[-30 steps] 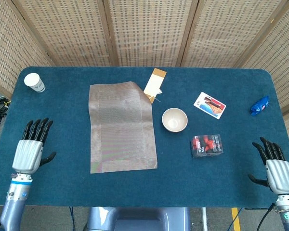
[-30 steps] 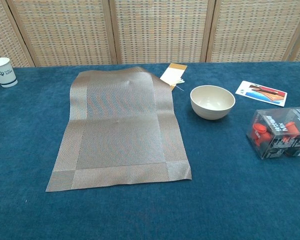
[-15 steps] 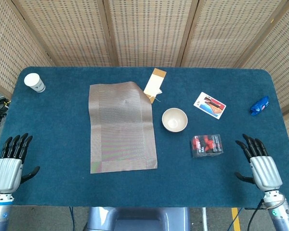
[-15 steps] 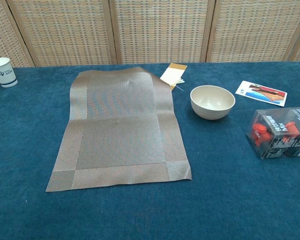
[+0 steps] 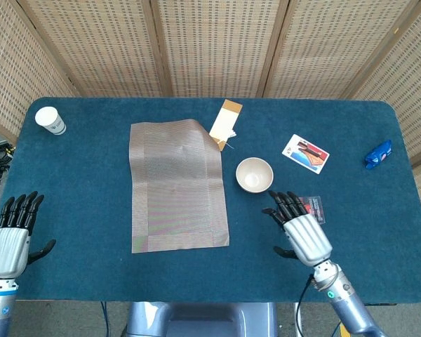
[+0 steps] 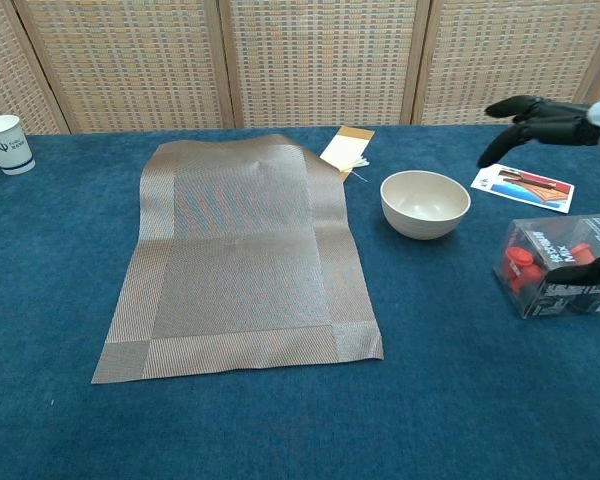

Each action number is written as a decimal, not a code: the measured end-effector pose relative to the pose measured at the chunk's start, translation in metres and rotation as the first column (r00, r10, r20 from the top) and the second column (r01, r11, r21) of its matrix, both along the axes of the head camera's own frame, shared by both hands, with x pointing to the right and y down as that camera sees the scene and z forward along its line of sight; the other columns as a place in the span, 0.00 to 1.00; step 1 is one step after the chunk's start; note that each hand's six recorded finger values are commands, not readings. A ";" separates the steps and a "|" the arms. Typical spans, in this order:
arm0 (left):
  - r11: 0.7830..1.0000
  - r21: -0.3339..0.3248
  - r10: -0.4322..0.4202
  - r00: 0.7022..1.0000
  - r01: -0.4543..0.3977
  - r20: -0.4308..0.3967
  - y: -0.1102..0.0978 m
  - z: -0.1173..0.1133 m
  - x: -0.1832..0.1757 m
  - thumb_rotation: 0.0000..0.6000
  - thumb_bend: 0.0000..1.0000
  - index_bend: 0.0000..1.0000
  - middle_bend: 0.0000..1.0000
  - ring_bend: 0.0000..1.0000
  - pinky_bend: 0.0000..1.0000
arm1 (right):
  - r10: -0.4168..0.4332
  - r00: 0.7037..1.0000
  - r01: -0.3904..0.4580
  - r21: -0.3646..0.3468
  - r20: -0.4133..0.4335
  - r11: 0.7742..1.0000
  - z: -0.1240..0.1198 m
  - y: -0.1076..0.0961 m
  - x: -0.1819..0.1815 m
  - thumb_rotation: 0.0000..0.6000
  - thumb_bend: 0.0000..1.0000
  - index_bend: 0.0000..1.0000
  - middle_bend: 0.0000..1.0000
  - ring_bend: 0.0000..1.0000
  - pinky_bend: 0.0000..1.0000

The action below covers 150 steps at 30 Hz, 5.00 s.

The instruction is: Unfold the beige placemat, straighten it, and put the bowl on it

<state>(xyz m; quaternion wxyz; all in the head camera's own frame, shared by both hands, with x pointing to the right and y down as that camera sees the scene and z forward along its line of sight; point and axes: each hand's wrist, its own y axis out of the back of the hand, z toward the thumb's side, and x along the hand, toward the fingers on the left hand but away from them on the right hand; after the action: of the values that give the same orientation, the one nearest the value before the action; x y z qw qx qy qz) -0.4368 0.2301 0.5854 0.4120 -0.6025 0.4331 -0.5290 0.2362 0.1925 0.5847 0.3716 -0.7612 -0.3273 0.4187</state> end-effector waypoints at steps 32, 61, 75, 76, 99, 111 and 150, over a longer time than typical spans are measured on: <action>0.998 -0.067 -0.007 1.000 0.008 0.009 -0.003 0.017 -0.005 1.00 0.17 0.00 0.00 0.00 0.00 | -0.069 0.998 0.068 -0.189 0.000 0.980 0.103 0.023 -0.093 1.00 0.09 0.09 0.00 0.00 0.00; 0.996 -0.089 -0.025 1.000 0.026 0.004 -0.008 0.023 -0.009 1.00 0.17 0.00 0.00 0.00 0.00 | -0.062 0.998 0.056 -0.233 -0.019 0.971 0.148 0.022 -0.114 1.00 0.33 0.20 0.00 0.00 0.00; 0.995 -0.097 -0.028 1.000 0.028 0.003 -0.009 0.025 -0.008 1.00 0.17 0.00 0.00 0.00 0.00 | -0.039 0.999 0.040 -0.174 0.010 0.984 0.146 0.013 -0.121 1.00 0.48 0.22 0.00 0.00 0.00; 0.995 -0.097 -0.028 1.000 0.028 0.002 -0.009 0.025 -0.008 1.00 0.17 0.00 0.00 0.00 0.00 | -0.039 0.999 0.040 -0.173 0.011 0.984 0.145 0.013 -0.121 1.00 0.48 0.22 0.00 0.00 0.00; 0.993 -0.110 -0.029 1.000 0.029 -0.003 -0.008 0.027 -0.007 1.00 0.17 0.00 0.00 0.00 0.00 | -0.012 0.999 0.018 -0.122 0.047 0.992 0.150 0.009 -0.123 1.00 0.42 0.44 0.12 0.02 0.07; 0.993 -0.114 -0.034 0.999 0.034 -0.004 -0.009 0.027 -0.007 1.00 0.17 0.00 0.00 0.00 0.00 | 0.024 0.995 -0.017 -0.071 0.099 0.997 0.153 0.004 -0.125 1.00 0.45 0.50 0.18 0.07 0.08; 0.994 -0.104 -0.030 1.000 0.030 0.001 -0.007 0.024 -0.006 1.00 0.18 0.00 0.00 0.00 0.00 | 0.009 0.993 -0.007 -0.020 0.114 1.000 0.124 0.018 -0.108 1.00 0.63 0.62 0.24 0.12 0.09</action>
<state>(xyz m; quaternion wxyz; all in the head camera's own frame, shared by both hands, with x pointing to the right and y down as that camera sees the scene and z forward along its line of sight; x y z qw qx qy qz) -0.4426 0.2235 0.6097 0.3717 -0.6169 0.4140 -0.5567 0.1282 0.2106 0.7092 0.3433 -0.7862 -0.3469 0.3791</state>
